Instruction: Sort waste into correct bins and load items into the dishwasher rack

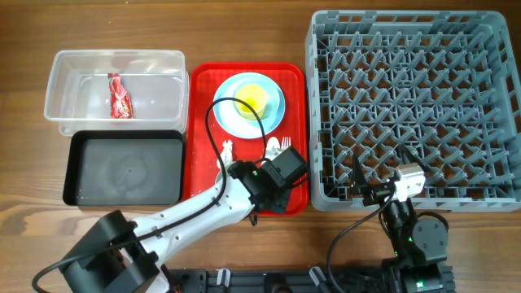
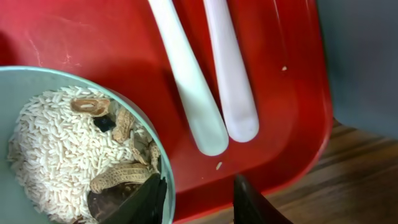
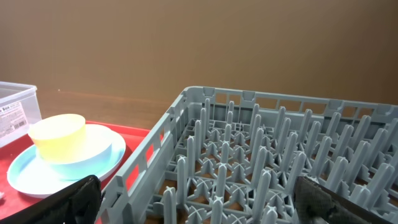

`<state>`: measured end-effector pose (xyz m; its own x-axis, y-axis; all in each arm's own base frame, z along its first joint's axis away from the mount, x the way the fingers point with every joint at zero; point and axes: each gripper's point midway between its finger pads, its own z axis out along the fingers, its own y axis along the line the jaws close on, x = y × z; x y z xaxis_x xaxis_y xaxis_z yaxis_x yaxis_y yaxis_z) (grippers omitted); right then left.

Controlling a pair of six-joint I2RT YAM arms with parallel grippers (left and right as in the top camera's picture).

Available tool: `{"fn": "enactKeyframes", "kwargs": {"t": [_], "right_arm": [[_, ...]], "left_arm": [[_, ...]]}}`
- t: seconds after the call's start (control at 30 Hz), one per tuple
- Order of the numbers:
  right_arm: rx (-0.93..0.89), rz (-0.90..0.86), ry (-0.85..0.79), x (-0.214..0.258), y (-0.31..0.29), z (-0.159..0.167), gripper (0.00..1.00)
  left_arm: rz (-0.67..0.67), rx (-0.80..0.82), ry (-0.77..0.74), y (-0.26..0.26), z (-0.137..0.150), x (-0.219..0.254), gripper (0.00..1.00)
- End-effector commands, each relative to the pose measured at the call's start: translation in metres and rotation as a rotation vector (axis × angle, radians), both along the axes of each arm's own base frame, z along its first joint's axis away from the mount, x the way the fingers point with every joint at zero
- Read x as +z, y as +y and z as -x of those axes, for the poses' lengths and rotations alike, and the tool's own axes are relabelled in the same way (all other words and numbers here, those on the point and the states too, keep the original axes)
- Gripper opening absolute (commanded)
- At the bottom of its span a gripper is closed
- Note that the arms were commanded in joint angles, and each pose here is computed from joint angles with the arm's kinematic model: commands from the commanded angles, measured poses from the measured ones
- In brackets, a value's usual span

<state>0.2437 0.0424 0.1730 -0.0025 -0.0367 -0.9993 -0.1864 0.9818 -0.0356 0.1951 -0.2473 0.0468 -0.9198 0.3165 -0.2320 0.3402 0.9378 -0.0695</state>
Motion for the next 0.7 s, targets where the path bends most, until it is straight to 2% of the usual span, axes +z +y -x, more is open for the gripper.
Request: {"fn": "enactKeyframes", "kwargs": {"t": [0.0,0.23,0.67], "right_arm": [[0.007,0.009,-0.007,0.001,0.001,0.000,1.00],[0.007,0.009,-0.007,0.001,0.001,0.000,1.00],[0.007,0.009,-0.007,0.001,0.001,0.000,1.00]], "left_arm": [[-0.032,0.020,-0.017,0.006,-0.003,-0.004,0.36],[-0.141,0.039,-0.066,0.029,-0.009,-0.004,0.37],[-0.068,0.035,-0.079,0.012,-0.014,-0.002,0.34]]}}
